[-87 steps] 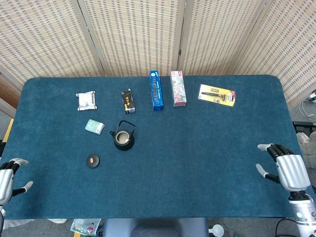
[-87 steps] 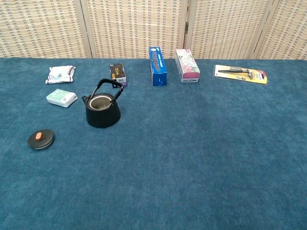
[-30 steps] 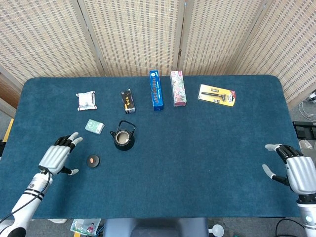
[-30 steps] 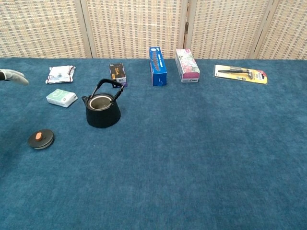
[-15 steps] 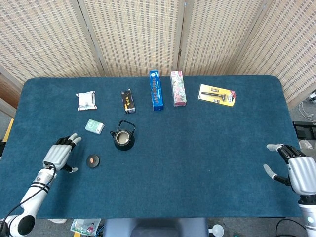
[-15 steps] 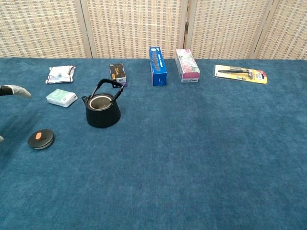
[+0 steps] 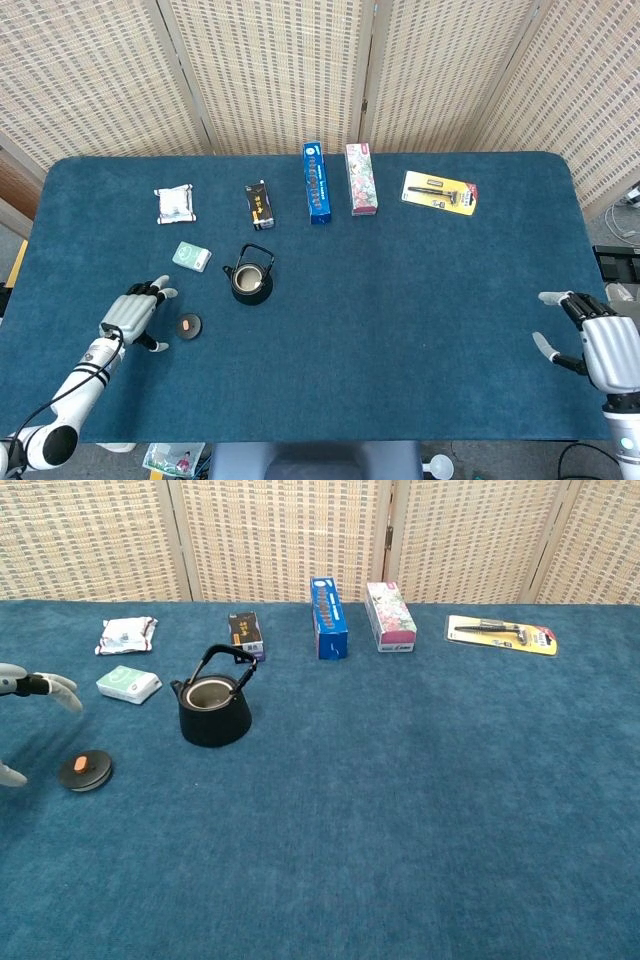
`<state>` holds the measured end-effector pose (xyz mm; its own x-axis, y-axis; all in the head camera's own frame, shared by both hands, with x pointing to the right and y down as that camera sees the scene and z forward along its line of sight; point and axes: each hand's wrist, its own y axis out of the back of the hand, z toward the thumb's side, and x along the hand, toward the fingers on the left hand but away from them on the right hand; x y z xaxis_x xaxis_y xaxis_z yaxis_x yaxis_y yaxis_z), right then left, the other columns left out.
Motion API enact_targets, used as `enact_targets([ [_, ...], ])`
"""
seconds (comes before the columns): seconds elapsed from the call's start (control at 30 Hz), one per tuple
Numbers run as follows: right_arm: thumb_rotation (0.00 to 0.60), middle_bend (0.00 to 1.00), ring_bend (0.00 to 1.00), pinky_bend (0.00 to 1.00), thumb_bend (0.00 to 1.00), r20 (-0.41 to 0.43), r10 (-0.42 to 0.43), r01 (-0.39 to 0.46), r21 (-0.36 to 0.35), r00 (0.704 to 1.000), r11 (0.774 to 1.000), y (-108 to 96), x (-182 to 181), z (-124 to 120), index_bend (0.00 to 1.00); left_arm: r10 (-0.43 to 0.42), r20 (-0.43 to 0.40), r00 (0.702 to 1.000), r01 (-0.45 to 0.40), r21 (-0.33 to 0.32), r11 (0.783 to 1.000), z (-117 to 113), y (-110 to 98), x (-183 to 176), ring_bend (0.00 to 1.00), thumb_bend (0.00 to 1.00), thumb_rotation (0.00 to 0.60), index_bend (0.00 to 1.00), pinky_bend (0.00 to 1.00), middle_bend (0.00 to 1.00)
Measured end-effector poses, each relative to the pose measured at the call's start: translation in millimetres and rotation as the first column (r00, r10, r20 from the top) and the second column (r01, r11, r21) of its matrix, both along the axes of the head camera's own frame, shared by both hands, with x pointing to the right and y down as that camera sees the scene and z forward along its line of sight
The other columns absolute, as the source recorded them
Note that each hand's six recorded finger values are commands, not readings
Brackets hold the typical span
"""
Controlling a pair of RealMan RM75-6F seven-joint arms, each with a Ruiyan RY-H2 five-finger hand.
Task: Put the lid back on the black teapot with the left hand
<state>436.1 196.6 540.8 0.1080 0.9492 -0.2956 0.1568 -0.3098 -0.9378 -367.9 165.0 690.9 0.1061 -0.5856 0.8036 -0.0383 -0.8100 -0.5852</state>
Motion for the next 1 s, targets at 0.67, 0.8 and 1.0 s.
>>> enact_targets([
  [0.67, 0.600, 0.38, 0.33, 0.48, 0.26, 0.000, 0.000, 0.000, -0.002, 1.000, 1.000, 0, 0, 0, 0.32, 0.004, 0.007, 1.000, -0.004, 0.001, 1.000, 15, -1, 11, 0.00, 0.07, 0.600, 0.29, 0.03, 0.00],
  [0.8, 0.600, 0.38, 0.33, 0.48, 0.26, 0.000, 0.000, 0.000, -0.002, 1.000, 1.000, 0, 1, 0, 0.32, 0.013, 0.008, 1.000, -0.013, 0.001, 1.000, 17, -1, 16, 0.00, 0.07, 0.600, 0.29, 0.03, 0.00],
  [1.0, 0.600, 0.38, 0.33, 0.48, 0.26, 0.004, 0.001, -0.001, 0.001, 1.000, 1.000, 0, 1, -1, 0.32, 0.026, 0.009, 1.000, -0.026, -0.003, 1.000, 20, 2, 22, 0.00, 0.07, 0.600, 0.29, 0.03, 0.00],
])
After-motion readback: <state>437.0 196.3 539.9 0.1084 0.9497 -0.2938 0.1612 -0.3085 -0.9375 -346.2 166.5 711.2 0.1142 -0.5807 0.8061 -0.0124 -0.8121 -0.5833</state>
